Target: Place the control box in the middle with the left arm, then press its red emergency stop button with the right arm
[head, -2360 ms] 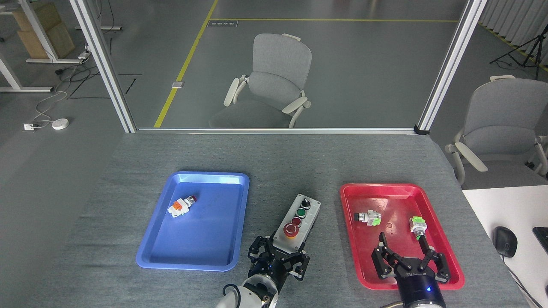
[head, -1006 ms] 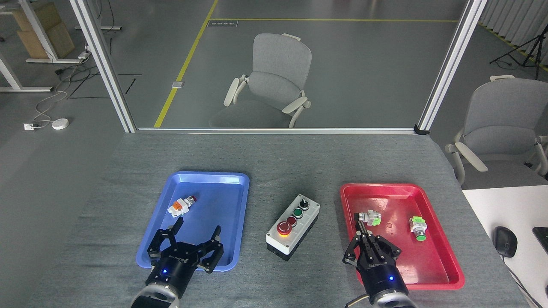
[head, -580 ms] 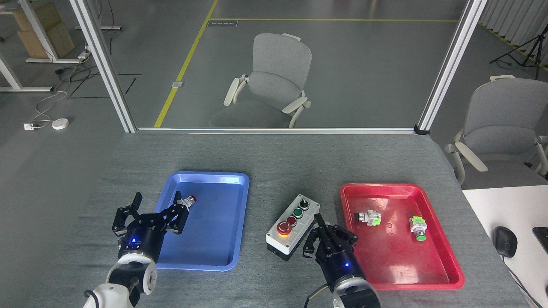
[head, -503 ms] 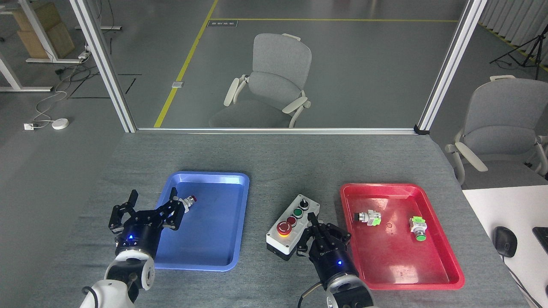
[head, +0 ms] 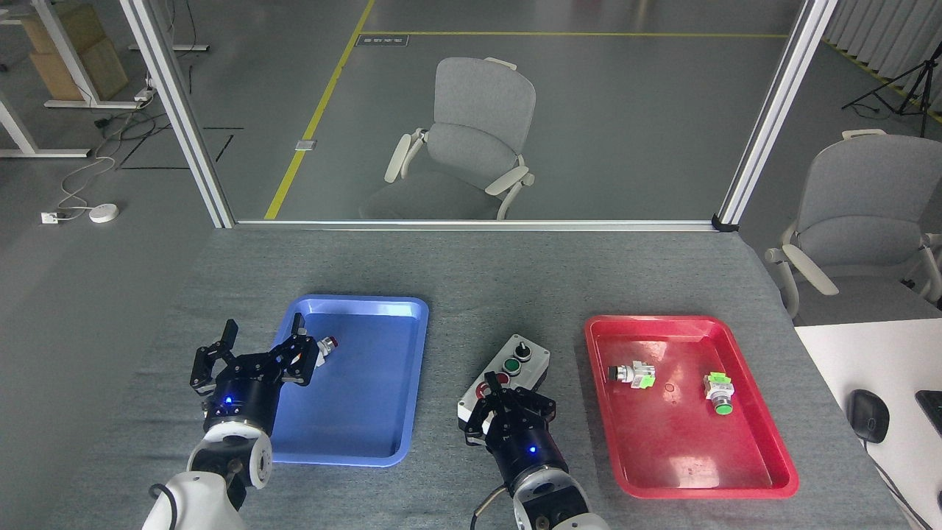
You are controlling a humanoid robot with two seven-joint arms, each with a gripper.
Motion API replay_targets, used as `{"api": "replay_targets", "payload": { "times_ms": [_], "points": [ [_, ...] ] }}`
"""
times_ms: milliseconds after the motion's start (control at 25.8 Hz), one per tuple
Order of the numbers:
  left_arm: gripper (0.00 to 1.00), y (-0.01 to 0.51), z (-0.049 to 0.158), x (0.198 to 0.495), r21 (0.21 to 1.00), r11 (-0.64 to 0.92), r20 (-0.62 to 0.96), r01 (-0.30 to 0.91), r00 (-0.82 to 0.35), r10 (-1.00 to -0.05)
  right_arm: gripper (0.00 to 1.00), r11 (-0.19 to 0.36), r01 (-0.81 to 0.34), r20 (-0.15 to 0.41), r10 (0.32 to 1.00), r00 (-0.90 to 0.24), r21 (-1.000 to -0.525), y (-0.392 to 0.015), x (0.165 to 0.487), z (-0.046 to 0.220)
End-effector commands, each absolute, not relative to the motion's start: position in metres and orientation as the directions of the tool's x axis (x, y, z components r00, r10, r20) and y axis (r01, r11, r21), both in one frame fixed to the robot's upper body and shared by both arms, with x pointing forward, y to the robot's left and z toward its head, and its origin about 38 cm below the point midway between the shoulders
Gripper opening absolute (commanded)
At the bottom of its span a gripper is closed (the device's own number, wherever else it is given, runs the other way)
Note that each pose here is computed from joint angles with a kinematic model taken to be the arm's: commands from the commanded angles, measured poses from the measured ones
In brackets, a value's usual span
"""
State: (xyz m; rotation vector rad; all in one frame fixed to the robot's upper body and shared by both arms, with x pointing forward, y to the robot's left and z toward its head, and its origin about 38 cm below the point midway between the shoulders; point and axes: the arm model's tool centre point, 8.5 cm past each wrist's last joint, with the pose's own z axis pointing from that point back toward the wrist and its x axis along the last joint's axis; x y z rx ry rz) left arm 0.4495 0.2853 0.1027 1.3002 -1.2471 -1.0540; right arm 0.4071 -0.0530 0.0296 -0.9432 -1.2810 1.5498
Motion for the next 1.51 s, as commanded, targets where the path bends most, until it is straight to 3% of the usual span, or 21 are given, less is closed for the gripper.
{"api": "replay_targets", "payload": {
  "times_ms": [0, 310, 580, 696, 774, 929, 1199, 1315, 1470],
  "points": [
    [0.99, 0.283, 0.106, 0.452, 0.991, 0.044, 0.053, -0.123, 0.075, -0.996, 0.00, -0.086, -0.191, -0.024, 0.951, -0.308, -0.978, -0.048, 0.410, 0.020],
    [0.99, 0.272, 0.114, 0.456, 0.988, 0.062, 0.058, -0.142, -0.034, -0.998, 0.00, -0.113, -0.227, -0.039, 0.951, -0.308, -0.967, -0.047, 0.408, -0.001],
    [0.99, 0.272, 0.115, 0.455, 0.987, 0.076, 0.068, -0.145, -0.056, -0.996, 0.00, -0.092, -0.228, -0.026, 0.960, -0.278, -0.969, -0.051, 0.409, 0.000],
    [0.99, 0.271, 0.109, 0.451, 0.986, 0.087, 0.080, -0.143, -0.055, -0.995, 0.00, -0.041, -0.181, 0.006, 0.968, -0.252, -0.983, -0.047, 0.417, 0.022],
    [0.99, 0.268, 0.093, 0.441, 0.989, 0.097, 0.091, -0.109, -0.051, -0.994, 0.00, 0.001, -0.150, 0.035, 0.974, -0.225, -0.989, -0.053, 0.423, 0.037],
    [0.99, 0.246, 0.066, 0.425, 0.984, 0.166, 0.163, -0.063, -0.038, -0.986, 0.25, 0.021, -0.129, 0.047, 0.979, -0.199, -0.991, -0.065, 0.429, 0.044],
    [0.99, 0.244, 0.057, 0.419, 0.976, 0.216, 0.215, -0.037, -0.031, -0.976, 0.89, 0.053, -0.065, 0.060, 0.992, -0.110, -0.997, -0.128, 0.431, 0.043],
    [0.99, 0.245, 0.055, 0.417, 0.976, 0.215, 0.214, -0.032, -0.030, -0.976, 0.97, 0.097, -0.046, 0.101, 0.991, -0.090, -0.994, -0.163, 0.425, 0.035],
    [0.99, 0.244, 0.055, 0.418, 0.975, 0.220, 0.219, -0.031, -0.028, -0.975, 0.98, 0.107, -0.069, 0.112, 0.991, -0.068, -0.992, -0.204, 0.408, 0.017]
  ]
}}
